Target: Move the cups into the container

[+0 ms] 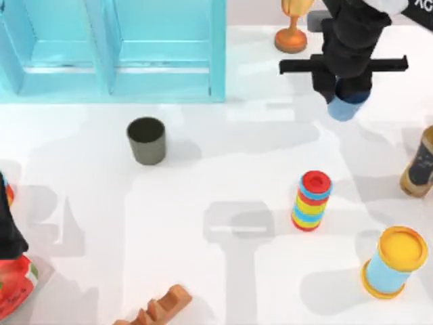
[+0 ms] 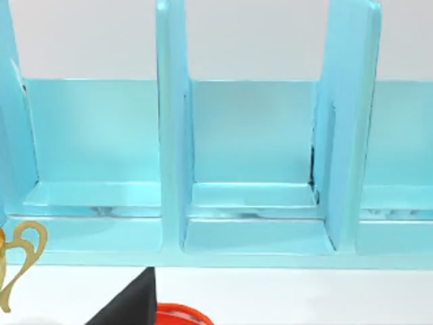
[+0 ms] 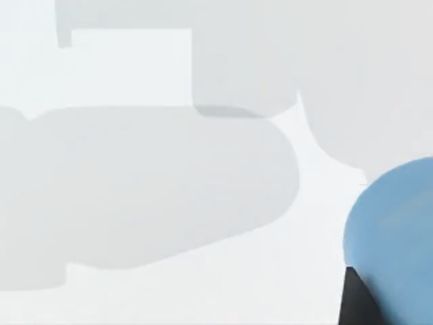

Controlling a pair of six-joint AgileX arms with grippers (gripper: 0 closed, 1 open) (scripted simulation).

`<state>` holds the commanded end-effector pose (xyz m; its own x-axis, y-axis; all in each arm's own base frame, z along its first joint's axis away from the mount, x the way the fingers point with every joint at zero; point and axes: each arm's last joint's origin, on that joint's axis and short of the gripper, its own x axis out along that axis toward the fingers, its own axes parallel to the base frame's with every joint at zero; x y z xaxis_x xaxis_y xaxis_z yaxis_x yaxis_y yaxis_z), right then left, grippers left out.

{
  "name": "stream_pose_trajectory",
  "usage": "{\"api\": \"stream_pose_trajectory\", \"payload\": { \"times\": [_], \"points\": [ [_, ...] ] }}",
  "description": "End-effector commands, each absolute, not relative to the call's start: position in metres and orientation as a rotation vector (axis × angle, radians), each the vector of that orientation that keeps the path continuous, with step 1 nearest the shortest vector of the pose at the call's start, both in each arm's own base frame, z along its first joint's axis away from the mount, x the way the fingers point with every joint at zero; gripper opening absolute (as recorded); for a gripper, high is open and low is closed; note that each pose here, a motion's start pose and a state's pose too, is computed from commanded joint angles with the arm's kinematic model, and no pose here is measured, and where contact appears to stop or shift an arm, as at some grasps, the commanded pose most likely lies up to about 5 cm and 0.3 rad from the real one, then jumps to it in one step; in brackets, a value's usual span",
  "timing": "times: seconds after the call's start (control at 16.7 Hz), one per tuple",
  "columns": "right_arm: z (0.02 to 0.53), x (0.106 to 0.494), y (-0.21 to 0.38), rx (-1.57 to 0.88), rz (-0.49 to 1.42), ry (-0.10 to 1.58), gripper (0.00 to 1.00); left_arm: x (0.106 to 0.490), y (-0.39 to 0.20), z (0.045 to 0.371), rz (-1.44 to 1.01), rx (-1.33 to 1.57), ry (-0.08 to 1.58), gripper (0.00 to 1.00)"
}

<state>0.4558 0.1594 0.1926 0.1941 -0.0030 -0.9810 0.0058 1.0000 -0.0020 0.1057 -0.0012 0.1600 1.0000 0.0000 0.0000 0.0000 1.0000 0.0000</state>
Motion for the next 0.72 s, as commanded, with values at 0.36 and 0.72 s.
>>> {"api": "stream_pose_trajectory", "payload": {
  "times": [0.36, 0.72],
  "points": [
    [0.235, 0.45, 0.118, 0.003, -0.006, 1.369, 0.0, 0.106, -0.001, 0.16, 0.0, 0.0, 0.0, 1.0],
    [0.259, 0.446, 0.099, 0.012, 0.027, 1.307, 0.0, 0.106, -0.001, 0.16, 0.0, 0.0, 0.0, 1.0]
  ]
}}
